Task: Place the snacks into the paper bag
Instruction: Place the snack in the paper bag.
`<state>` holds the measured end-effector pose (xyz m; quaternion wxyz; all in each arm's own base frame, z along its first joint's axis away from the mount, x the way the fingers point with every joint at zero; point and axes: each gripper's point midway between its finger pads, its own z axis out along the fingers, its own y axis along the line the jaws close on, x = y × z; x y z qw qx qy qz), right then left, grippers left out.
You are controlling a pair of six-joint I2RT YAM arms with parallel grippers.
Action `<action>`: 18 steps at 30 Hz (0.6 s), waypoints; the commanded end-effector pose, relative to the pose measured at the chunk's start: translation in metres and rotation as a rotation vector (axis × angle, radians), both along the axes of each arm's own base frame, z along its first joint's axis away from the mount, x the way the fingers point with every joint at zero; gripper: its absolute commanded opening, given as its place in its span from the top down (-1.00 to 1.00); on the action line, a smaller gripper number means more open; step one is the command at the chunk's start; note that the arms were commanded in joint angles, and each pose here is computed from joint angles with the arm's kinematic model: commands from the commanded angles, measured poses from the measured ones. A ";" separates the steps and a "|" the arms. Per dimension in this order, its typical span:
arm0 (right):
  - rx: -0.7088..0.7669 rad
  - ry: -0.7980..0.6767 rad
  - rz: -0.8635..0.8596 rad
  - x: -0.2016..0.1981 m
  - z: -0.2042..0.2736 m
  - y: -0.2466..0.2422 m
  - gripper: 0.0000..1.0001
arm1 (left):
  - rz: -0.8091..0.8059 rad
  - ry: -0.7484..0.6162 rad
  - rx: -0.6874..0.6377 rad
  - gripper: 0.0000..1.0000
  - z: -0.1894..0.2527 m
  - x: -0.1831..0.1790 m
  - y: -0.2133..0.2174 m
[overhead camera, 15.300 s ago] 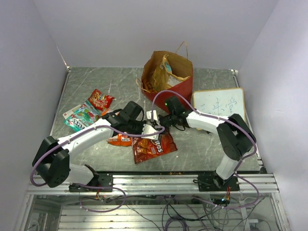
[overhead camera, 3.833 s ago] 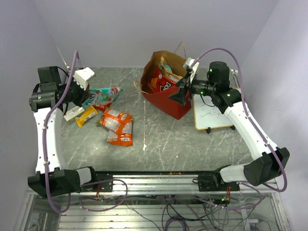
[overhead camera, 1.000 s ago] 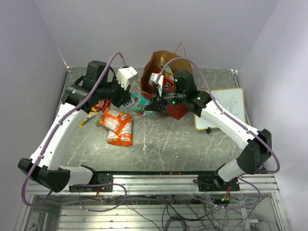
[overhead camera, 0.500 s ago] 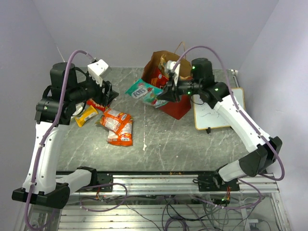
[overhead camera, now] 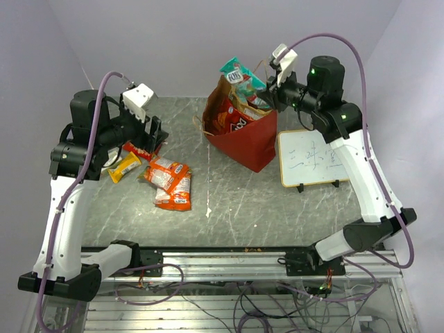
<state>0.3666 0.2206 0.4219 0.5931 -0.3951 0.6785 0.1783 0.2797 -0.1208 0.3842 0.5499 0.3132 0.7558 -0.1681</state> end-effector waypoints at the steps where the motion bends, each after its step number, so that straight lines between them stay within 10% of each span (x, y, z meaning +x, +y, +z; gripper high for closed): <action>1: -0.091 -0.023 -0.216 0.040 -0.005 -0.029 1.00 | 0.095 -0.055 0.010 -0.65 0.013 0.010 0.016; 18: -0.287 0.076 -0.327 0.104 -0.074 -0.034 1.00 | 0.090 -0.066 0.019 -0.66 0.011 0.005 0.018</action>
